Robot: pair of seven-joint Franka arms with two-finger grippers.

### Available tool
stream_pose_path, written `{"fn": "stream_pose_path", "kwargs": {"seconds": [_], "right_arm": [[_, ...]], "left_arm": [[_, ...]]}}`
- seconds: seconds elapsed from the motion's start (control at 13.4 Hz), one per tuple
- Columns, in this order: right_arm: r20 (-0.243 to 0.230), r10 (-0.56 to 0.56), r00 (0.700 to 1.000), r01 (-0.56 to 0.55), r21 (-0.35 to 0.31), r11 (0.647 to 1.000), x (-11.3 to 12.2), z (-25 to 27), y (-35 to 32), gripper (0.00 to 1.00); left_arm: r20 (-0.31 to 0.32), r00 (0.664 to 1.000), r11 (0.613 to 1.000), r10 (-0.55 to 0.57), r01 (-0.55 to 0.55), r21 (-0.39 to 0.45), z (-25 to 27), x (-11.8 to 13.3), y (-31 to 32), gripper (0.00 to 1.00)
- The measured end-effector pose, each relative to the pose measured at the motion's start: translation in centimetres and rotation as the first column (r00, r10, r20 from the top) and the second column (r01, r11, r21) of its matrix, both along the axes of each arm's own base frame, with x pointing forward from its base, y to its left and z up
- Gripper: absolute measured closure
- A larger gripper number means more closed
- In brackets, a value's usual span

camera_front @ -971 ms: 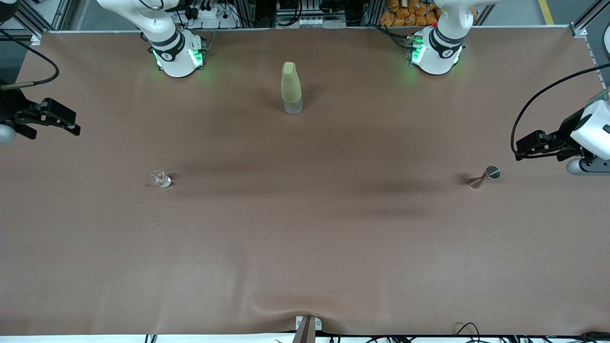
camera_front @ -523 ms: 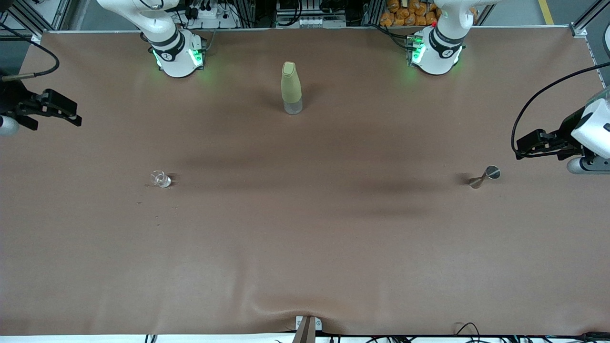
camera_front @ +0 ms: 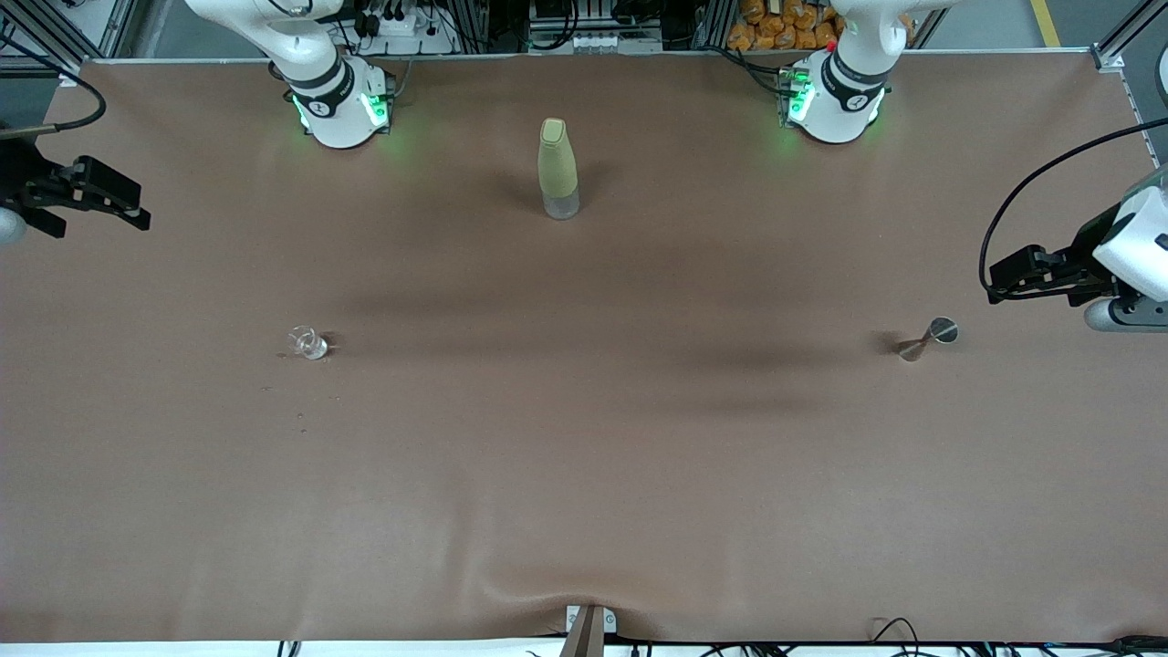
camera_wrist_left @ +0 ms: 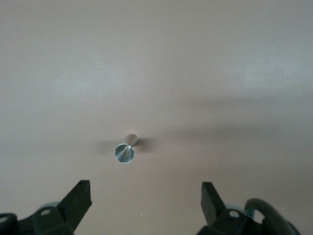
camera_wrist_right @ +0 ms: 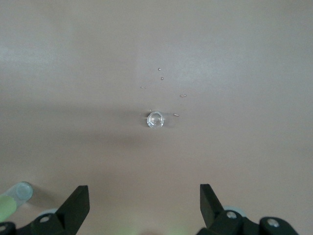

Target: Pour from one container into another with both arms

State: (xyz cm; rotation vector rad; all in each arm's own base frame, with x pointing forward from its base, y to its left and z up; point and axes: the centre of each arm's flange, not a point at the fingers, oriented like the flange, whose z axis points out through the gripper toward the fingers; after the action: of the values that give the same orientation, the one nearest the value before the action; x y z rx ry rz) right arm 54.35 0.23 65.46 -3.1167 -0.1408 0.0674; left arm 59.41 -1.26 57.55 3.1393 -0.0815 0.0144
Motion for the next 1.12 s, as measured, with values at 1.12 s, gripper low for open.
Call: {"fn": "stream_pose_path", "kwargs": {"seconds": [1.12], "right_arm": [[0.004, 0.195, 0.981, -0.195, 0.010, 0.981, 0.0, 0.0, -1.5, 0.00]], "left_arm": [[-0.008, 0.993, 0.993, -0.117, 0.117, -0.006, -0.3, 0.0, 1.2, 0.00]]}}
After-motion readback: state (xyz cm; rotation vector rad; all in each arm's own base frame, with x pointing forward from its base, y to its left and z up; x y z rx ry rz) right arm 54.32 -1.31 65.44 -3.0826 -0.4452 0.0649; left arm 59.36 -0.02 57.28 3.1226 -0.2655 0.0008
